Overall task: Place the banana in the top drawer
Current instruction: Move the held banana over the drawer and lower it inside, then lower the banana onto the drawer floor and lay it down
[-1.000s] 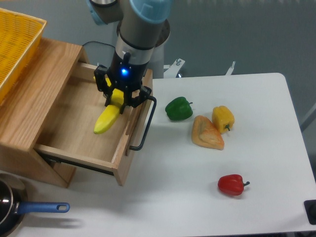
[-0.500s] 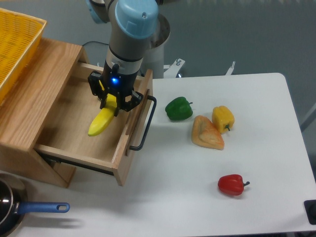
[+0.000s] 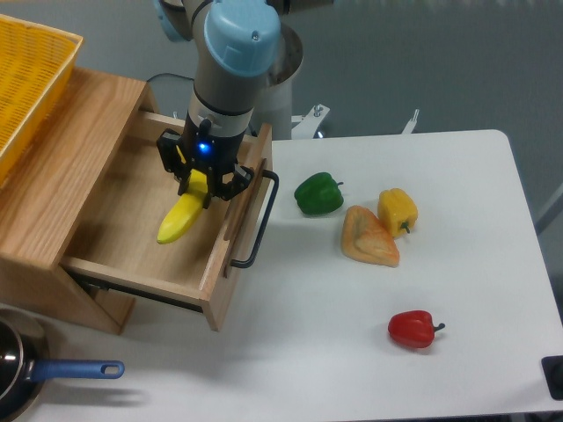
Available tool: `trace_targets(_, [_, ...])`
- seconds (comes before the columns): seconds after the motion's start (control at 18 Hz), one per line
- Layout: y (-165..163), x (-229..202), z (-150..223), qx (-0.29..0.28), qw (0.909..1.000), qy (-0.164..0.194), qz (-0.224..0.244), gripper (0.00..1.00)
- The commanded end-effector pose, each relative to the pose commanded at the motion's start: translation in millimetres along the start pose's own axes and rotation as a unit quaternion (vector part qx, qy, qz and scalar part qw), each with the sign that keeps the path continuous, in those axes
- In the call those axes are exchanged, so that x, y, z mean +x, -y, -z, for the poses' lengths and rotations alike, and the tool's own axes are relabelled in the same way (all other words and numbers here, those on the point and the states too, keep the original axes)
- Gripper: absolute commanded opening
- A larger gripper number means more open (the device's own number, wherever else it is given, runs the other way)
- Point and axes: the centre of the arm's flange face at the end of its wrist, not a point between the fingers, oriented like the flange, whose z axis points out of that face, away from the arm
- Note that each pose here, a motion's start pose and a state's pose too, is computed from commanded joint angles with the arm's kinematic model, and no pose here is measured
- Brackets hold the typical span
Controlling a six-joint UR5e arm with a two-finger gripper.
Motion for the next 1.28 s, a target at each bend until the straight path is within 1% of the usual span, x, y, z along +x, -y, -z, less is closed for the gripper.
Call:
trace_targets(0.33, [2.4,6.6,-9.0,-0.018,0.9998,0.008,0.0,0.4])
trace_targets(1.28, [8.5,18.0,-20.1,-0.026,0.9996,0.003,-0.011,0.41])
